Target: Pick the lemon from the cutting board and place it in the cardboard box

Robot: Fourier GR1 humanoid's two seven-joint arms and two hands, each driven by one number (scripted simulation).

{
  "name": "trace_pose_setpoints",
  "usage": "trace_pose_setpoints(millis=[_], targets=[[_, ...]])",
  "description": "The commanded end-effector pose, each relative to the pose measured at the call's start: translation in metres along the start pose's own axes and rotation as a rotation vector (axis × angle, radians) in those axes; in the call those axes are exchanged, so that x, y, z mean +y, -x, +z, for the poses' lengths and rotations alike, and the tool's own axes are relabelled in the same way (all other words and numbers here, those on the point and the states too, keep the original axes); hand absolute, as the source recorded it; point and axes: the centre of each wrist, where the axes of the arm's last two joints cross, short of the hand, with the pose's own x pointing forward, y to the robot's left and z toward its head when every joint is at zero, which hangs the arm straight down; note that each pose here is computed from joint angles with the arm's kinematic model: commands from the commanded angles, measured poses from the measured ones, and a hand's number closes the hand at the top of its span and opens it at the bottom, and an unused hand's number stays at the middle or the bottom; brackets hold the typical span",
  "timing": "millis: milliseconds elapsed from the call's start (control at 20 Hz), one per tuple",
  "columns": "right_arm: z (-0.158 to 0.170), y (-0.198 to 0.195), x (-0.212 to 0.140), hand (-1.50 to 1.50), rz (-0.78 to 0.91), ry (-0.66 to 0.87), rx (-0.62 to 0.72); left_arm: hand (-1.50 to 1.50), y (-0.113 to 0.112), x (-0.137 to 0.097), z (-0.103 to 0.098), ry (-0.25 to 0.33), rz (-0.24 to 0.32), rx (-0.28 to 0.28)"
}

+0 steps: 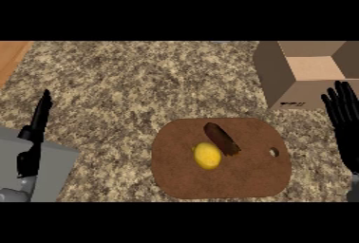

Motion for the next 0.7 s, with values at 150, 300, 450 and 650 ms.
trace_pose_setpoints(millis=[150,300,450,650], targets=[[0.018,0.007,0.079,-1.5,0.106,-0.314,0.072,0.0,-0.017,-0.027,0.0,0.273,0.181,-0.076],[0.002,-0.021,0.088,-1.5,-0.351,0.054,-0.196,0.0,0.013,-0.023,0.033,0.226,0.339,-0.083],[0.005,-0.012,0.047,-1.5,0.55,-0.411,-0.11,0.0,0.006,-0.015,0.04,0.293,0.39,-0.148],[0.002,-0.03,0.049,-1.5,0.796,-0.51,-0.288,0.0,0.006,-0.007,0.063,0.375,0.379,-0.201]])
